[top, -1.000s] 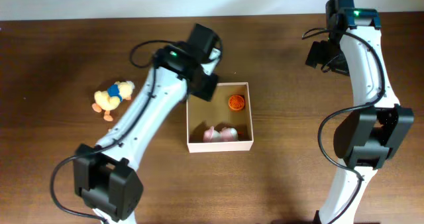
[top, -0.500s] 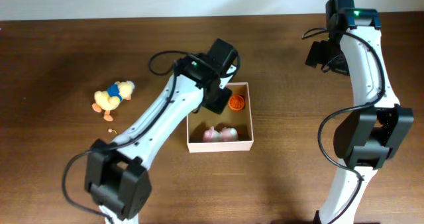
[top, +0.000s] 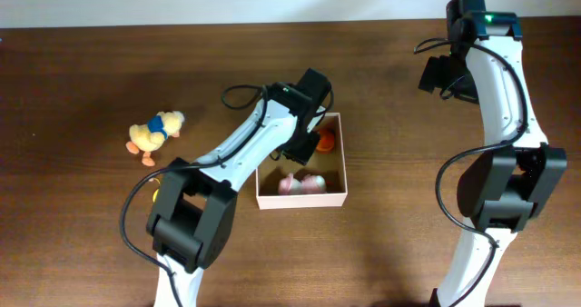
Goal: Pack container
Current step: 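Lift the left gripper up and forward, then lower the black disc into the box beside the orange ball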
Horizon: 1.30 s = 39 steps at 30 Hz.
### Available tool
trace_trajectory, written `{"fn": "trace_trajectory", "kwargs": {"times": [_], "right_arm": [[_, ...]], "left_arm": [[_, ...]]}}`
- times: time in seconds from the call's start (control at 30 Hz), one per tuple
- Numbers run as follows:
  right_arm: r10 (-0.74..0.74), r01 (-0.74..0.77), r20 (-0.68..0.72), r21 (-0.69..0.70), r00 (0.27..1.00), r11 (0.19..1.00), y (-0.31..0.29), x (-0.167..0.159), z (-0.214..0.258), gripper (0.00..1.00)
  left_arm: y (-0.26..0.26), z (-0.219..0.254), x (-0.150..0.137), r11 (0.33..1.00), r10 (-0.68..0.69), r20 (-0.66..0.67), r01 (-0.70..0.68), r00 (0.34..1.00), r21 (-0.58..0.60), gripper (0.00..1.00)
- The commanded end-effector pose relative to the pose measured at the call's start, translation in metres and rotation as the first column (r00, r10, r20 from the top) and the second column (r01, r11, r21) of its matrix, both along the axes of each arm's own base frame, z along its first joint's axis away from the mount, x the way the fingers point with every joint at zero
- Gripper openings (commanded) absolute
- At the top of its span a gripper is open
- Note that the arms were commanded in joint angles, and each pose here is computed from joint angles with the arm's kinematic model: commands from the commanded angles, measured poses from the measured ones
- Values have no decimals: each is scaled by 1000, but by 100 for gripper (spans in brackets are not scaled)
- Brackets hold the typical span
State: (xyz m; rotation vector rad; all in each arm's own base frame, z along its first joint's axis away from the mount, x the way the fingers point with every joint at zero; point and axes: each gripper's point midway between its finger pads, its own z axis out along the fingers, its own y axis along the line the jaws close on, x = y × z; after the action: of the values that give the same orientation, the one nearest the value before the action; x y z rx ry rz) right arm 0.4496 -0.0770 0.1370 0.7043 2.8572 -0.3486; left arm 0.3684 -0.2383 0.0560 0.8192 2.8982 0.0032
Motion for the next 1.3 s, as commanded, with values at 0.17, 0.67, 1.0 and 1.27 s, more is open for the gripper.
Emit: {"fn": "trace_trajectory", "kwargs": {"times": [0.17, 0.67, 1.0, 1.27], "right_arm": [[-13, 13, 8, 0, 1000, 1000, 0, 0, 2, 99], [-13, 13, 8, 0, 1000, 1000, 0, 0, 2, 99], [-13, 13, 8, 0, 1000, 1000, 0, 0, 2, 99], [-13, 13, 8, 0, 1000, 1000, 0, 0, 2, 99]], "left_arm": [[-3, -15, 7, 1000, -6, 9, 6, 1000, 4, 37], [-11, -12, 21, 999, -4, 64, 6, 998, -31, 37], [-14, -11, 26, 999, -3, 87, 7, 996, -43, 37], [-14, -11, 27, 999, -3, 90, 7, 996, -45, 78]]}}
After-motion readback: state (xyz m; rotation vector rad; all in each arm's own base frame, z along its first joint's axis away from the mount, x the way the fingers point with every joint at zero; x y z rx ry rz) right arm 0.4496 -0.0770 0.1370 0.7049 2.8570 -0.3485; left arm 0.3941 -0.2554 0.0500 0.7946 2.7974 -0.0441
